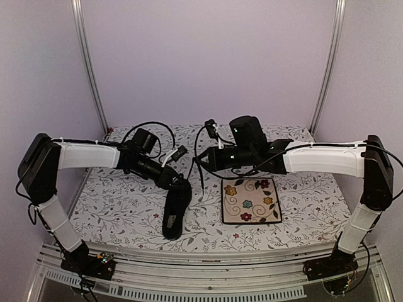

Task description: Tie the shoes

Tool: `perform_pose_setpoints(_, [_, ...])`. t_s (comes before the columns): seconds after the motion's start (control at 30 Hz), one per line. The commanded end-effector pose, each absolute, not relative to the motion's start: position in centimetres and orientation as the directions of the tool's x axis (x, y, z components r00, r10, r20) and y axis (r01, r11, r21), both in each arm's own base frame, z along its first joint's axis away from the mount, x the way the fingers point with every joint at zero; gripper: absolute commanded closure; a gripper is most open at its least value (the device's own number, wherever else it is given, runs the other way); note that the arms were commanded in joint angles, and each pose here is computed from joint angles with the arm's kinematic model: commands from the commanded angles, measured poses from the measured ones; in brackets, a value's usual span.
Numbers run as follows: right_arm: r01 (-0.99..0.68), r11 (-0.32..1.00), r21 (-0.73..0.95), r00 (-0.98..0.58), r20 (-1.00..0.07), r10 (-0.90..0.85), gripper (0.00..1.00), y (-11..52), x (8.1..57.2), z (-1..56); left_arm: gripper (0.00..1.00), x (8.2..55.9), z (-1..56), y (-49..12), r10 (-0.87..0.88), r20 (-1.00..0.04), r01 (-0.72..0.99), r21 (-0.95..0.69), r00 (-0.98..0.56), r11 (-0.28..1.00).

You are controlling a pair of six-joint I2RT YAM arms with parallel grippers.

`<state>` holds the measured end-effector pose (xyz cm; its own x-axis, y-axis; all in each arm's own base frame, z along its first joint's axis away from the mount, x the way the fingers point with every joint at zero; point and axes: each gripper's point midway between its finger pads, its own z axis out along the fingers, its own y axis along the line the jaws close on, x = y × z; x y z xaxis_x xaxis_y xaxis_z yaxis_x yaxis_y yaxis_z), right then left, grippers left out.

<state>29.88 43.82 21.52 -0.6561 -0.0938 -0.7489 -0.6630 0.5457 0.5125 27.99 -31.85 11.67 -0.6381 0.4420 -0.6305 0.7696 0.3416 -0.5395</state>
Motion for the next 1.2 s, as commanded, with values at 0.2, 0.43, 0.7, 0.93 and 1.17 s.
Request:
perform_pose_setpoints(0.2, [-0.667, 0.526, 0.528, -0.649, -0.759, -0.061, 0.98, 44.3, 30.4, 22.6, 0.90, 28.1, 11.9, -32.7, 0.451, -0.653, 0.793, -0.519, -0.609, 0.319])
perform_pose_setpoints(0.43, [-0.650, 0.553, 0.522, -0.658, -0.750, -0.065, 0.98, 44.0, 31.4, 21.0, 1.00, 26.5, 12.2, -32.5, 0.472, -0.660, 0.810, -0.505, -0.584, 0.296])
perform_pose_setpoints(0.7, [-0.690, 0.498, 0.525, -0.657, -0.744, -0.124, 0.98, 46.9, 32.9, 18.9, 1.00, 25.5, 12.7, -32.1, 0.397, -0.673, 0.781, -0.509, -0.623, 0.362])
perform_pose_setpoints(0.93, [-0.764, 0.302, 0.570, -0.634, -0.751, -0.187, 0.98, 50.6, 31.8, 18.9, 1.00, 24.9, 12.5, -31.3, 0.324, -0.704, 0.768, -0.514, -0.632, 0.383])
perform_pose_setpoints(1.17, [-0.856, 0.107, 0.506, -0.517, -0.843, -0.147, 0.98, 53.0, 31.2, 21.0, 1.00, 24.3, 12.1, -31.1, 0.318, -0.708, 0.771, -0.522, -0.631, 0.366])
